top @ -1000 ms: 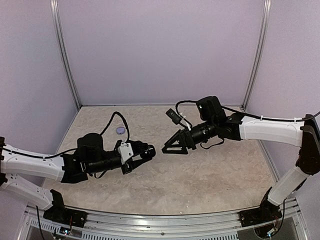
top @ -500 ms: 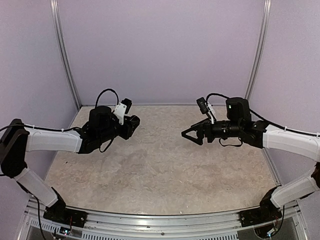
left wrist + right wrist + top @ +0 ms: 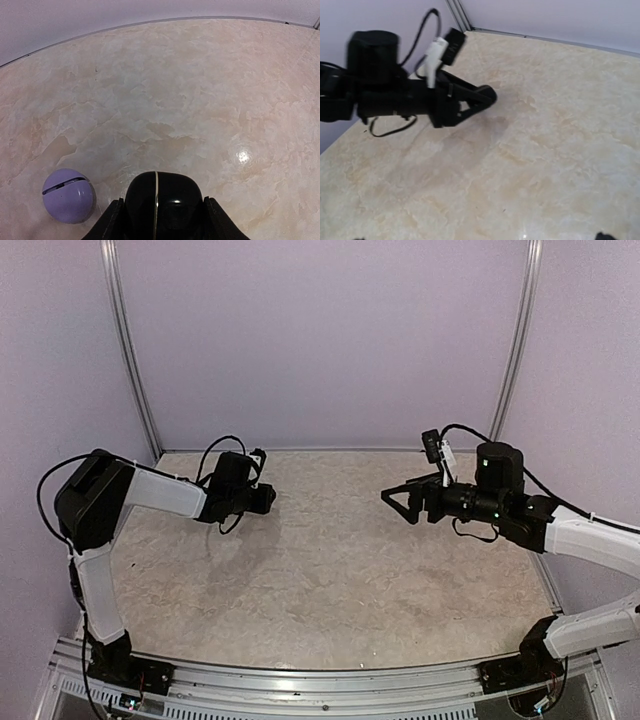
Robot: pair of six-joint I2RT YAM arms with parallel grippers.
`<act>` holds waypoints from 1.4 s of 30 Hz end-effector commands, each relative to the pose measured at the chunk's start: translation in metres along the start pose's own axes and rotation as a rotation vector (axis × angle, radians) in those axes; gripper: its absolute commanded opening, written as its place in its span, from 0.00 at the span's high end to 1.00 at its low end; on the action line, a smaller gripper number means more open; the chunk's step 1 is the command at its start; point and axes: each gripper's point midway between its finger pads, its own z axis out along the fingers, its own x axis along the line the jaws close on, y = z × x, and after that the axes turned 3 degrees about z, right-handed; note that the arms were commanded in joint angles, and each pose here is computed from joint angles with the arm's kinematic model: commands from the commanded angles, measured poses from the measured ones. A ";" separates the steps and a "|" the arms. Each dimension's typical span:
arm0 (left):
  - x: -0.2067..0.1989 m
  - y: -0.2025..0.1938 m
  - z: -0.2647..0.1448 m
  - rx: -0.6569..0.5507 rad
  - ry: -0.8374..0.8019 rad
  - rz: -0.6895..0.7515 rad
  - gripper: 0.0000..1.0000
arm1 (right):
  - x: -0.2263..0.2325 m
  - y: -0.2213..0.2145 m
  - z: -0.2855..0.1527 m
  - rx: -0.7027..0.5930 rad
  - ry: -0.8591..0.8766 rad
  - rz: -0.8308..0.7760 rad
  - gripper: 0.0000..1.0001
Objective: Insert the wireless bluetooth earbuds into the charging case
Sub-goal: Place the charging case with the earbuds at the center of the board, then reset both arms
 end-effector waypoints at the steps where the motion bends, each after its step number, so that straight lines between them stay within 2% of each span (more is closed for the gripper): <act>1: 0.007 -0.006 0.020 0.042 0.029 -0.039 0.72 | -0.002 -0.002 0.004 0.002 0.013 0.020 0.00; 7: 0.013 -0.020 0.040 0.106 0.048 -0.060 0.68 | -0.006 -0.004 0.009 0.025 -0.002 0.031 0.00; 12: 0.015 -0.030 0.046 0.146 0.055 -0.070 0.60 | -0.006 -0.006 0.013 0.045 0.002 0.025 0.01; 18: 0.011 -0.024 0.039 0.147 0.030 -0.066 0.36 | -0.009 -0.009 0.015 0.075 -0.009 0.003 0.00; 24: -0.007 0.028 0.002 0.047 -0.037 -0.059 0.03 | -0.010 0.002 0.016 0.064 -0.022 -0.026 0.01; 25: -0.009 0.039 -0.008 0.026 -0.050 -0.063 0.01 | -0.012 0.004 0.015 0.060 -0.028 -0.029 0.01; 29: -0.006 0.067 -0.043 -0.039 -0.067 -0.104 0.01 | -0.019 0.018 0.008 0.027 -0.061 -0.041 0.01; 35: 0.033 0.085 -0.104 -0.128 0.033 -0.249 0.01 | -0.039 0.037 -0.014 -0.050 -0.150 -0.048 0.01; 42: 0.072 0.048 -0.155 -0.164 0.180 -0.355 0.01 | -0.062 0.016 -0.031 -0.059 -0.207 -0.004 0.00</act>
